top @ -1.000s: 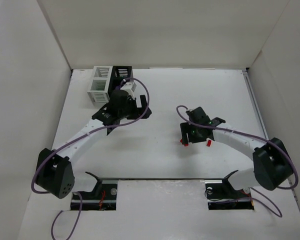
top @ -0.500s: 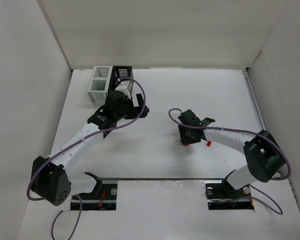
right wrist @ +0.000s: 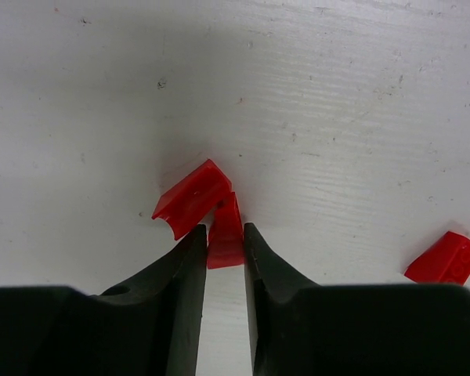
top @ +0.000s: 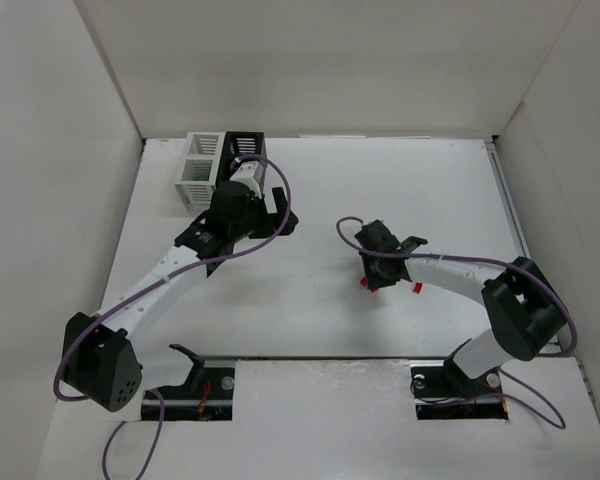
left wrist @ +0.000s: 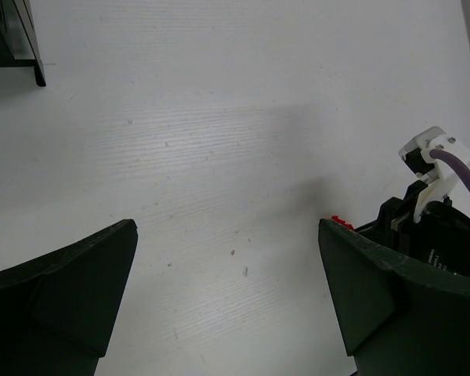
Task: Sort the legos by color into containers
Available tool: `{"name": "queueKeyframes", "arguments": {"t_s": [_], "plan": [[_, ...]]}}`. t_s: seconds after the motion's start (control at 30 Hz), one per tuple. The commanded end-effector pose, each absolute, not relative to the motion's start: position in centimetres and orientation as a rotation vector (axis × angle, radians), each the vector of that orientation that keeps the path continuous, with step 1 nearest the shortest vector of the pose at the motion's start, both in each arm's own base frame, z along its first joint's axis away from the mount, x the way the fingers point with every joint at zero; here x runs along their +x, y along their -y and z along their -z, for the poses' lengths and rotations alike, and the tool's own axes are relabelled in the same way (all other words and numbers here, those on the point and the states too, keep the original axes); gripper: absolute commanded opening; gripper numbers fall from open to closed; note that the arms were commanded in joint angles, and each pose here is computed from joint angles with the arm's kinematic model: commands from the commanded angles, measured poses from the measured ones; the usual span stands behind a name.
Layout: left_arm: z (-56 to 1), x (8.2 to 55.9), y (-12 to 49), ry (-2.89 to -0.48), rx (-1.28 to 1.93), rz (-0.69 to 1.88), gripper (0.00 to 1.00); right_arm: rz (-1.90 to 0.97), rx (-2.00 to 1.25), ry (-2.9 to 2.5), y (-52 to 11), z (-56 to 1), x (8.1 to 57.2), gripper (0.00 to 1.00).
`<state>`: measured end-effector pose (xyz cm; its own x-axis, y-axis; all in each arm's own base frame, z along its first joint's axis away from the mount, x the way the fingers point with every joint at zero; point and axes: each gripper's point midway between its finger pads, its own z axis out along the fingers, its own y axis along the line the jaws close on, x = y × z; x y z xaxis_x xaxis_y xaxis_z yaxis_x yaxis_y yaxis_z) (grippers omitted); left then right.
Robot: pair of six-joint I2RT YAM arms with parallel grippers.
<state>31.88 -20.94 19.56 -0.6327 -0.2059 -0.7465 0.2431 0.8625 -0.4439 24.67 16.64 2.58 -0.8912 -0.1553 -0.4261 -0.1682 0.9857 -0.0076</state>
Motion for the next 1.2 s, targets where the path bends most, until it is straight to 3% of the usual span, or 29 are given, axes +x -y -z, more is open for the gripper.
{"name": "queueKeyframes", "arguments": {"t_s": [0.0,0.4,0.67,0.83,1.17], "plan": [[-20.9,31.9,20.6,-2.113,0.01,0.659,1.0,-0.056,-0.215,-2.648,-17.1,-2.9,25.6,0.27],[-21.8,30.8,21.7,-2.095,0.096,0.747,1.0,-0.162,-0.258,-2.56,-17.4,-7.2,26.2,0.19],[-26.0,27.8,26.9,-1.927,0.391,1.134,1.0,-0.91,-0.628,-2.065,-24.7,-18.7,26.4,0.19],[-27.4,26.9,29.2,-1.89,0.466,1.281,1.0,-0.879,-0.843,-1.818,-25.8,-22.8,25.4,0.19],[-27.2,25.6,31.7,-1.904,0.513,1.372,0.98,-0.849,-0.836,-1.606,-26.3,-27.3,26.1,0.19]]}}
